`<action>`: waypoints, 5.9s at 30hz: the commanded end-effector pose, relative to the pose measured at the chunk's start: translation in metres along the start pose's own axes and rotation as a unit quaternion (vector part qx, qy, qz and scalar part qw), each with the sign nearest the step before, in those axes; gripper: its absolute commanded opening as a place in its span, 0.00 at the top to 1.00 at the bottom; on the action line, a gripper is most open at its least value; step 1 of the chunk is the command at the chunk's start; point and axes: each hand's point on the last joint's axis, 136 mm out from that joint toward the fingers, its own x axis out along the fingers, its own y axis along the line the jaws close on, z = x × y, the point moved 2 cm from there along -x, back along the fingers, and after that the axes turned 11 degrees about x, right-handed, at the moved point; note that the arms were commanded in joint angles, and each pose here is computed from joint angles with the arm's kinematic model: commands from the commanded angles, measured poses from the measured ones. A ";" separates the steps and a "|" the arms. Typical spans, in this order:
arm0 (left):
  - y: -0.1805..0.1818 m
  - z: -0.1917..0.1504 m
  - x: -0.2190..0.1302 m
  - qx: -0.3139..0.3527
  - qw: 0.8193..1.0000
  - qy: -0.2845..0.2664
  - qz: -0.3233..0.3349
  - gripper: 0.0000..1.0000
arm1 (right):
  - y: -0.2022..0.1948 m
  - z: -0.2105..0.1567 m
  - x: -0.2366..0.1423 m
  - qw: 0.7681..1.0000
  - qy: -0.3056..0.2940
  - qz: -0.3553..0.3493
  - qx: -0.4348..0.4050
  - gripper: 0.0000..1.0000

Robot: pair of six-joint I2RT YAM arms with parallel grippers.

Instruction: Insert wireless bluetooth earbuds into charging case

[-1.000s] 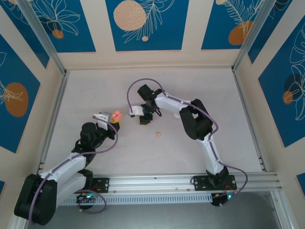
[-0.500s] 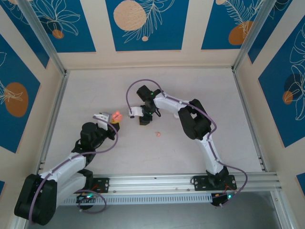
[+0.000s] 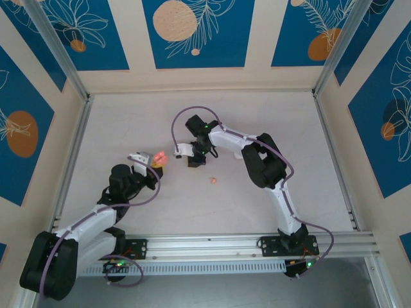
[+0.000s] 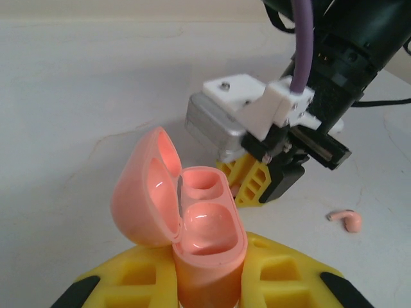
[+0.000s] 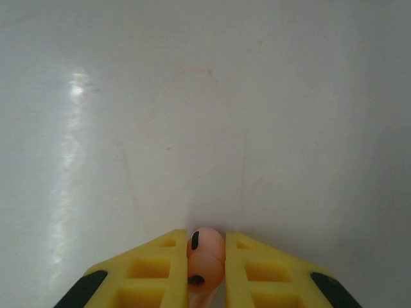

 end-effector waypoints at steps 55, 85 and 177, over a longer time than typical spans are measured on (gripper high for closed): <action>-0.109 0.126 0.049 0.042 0.933 -0.246 -0.260 0.85 | 0.074 0.066 -0.212 0.869 -0.483 0.006 0.109 0.86; -0.108 0.153 0.037 0.022 0.927 -0.277 -0.253 0.85 | 0.088 0.051 -0.177 0.895 -0.432 0.036 0.108 0.85; -0.107 0.126 0.039 0.125 0.944 -0.217 -0.216 0.85 | 0.095 0.053 -0.207 0.899 -0.428 0.027 0.083 0.83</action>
